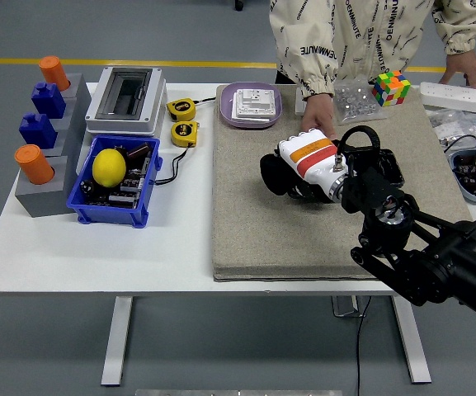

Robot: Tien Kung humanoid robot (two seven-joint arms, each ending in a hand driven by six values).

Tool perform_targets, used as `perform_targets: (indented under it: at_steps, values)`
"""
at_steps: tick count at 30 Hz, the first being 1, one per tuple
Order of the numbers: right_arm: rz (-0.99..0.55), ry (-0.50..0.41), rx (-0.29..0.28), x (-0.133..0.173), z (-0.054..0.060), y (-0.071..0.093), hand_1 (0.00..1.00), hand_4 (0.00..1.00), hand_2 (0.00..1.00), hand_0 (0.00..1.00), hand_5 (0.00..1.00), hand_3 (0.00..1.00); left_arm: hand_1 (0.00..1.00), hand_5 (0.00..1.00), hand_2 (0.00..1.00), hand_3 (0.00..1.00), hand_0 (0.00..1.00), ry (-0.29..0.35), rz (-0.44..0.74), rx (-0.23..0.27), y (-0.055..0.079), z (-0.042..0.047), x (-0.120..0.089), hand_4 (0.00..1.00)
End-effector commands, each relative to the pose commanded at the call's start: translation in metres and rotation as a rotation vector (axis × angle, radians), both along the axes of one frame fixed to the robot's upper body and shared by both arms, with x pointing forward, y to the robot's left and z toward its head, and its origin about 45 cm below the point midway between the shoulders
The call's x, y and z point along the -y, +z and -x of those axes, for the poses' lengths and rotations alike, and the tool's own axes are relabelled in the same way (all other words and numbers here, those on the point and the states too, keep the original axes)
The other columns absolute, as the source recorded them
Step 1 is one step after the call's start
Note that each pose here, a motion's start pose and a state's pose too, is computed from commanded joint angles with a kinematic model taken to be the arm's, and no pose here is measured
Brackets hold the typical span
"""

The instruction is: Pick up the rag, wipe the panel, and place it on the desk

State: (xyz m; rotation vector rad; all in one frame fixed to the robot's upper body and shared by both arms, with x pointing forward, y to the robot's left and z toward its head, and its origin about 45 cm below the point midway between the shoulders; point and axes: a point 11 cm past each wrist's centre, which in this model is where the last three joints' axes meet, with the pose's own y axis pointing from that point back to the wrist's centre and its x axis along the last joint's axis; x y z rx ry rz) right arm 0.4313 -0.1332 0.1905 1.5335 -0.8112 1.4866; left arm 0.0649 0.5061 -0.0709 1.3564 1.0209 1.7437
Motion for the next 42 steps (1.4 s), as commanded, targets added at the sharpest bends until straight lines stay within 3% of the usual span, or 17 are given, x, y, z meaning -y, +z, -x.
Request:
perform_targets:
  at_steps: [19, 42]
  values:
    - [0.077, -0.133, 0.016, 0.075, -0.016, 0.002, 0.322, 0.917, 0.357, 0.292, 0.016, 0.362, 0.658, 0.506, 0.685, 0.572, 0.636, 0.01, 0.005, 0.007, -0.001, -0.0012, 0.002, 0.612]
    - [0.143, -0.319, 0.021, 0.168, -0.022, 0.005, 0.323, 0.917, 0.358, 0.292, 0.014, 0.364, 0.658, 0.507, 0.685, 0.572, 0.634, 0.015, 0.008, 0.013, -0.001, -0.0024, 0.003, 0.613]
